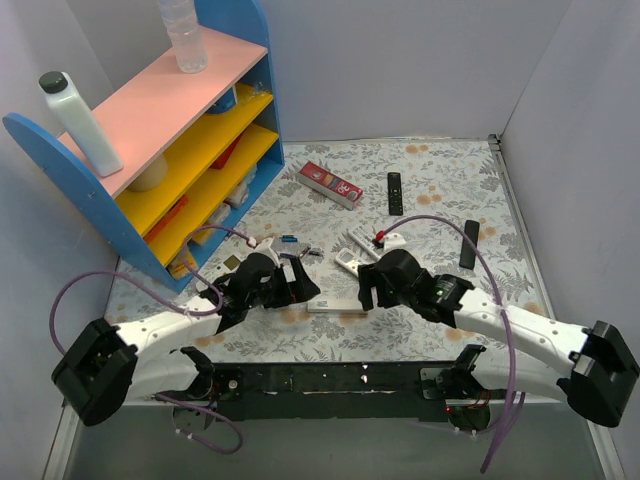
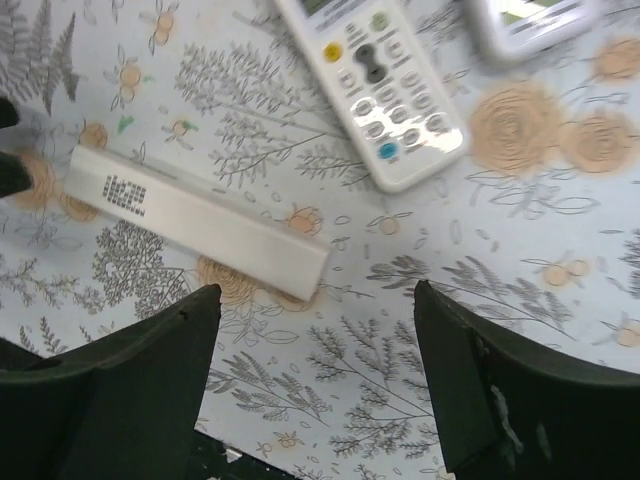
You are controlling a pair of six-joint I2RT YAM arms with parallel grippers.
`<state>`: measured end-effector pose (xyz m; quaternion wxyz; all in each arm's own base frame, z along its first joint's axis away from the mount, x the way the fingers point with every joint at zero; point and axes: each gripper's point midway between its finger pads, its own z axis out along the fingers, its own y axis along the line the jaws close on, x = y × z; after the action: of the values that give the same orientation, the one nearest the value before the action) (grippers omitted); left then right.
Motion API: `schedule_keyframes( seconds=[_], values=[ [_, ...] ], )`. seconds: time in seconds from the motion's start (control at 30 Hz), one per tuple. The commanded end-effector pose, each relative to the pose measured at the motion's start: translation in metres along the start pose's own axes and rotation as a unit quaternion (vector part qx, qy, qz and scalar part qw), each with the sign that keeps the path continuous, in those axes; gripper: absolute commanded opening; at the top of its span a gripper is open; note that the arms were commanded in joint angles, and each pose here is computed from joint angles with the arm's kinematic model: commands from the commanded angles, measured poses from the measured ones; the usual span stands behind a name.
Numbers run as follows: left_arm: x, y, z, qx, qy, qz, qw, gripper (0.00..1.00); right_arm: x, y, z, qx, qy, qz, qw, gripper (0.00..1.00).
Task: Load the batteries into the remote control
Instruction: Load the battery cover into the remote control, then reset both arms
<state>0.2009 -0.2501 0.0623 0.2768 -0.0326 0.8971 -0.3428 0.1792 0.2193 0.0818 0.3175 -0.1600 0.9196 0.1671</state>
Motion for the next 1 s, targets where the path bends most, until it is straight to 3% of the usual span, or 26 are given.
schedule_keyframes(
  seconds=[0.0,0.1,0.27,0.4,0.63,0.8,0.97],
  values=[
    [-0.045,0.011,-0.034,-0.05,-0.109,-0.01,0.993,0.98,-0.037,-0.043,-0.034,0.105,-0.098,0.024,0.989,0.88],
    [-0.084,0.01,-0.077,-0.079,-0.199,-0.017,0.977,0.98,-0.057,-0.069,-0.071,0.151,-0.173,0.049,0.972,0.89],
    [-0.136,0.019,-0.164,-0.138,-0.346,-0.034,0.928,0.98,-0.086,-0.098,-0.143,0.166,-0.31,0.1,0.931,0.89],
    [-0.158,0.008,-0.234,-0.097,-0.44,-0.03,0.892,0.98,-0.093,-0.114,-0.185,0.157,-0.383,0.127,0.902,0.91],
    [-0.164,0.001,-0.306,-0.039,-0.52,-0.027,0.853,0.98,-0.088,-0.134,-0.228,0.14,-0.453,0.162,0.865,0.91],
    [-0.162,-0.002,-0.339,-0.002,-0.555,-0.026,0.832,0.98,-0.086,-0.139,-0.236,0.14,-0.465,0.169,0.858,0.91],
    [-0.16,0.0,-0.344,0.008,-0.563,-0.028,0.826,0.98,-0.086,-0.141,-0.237,0.144,-0.467,0.169,0.856,0.91]
  ],
)
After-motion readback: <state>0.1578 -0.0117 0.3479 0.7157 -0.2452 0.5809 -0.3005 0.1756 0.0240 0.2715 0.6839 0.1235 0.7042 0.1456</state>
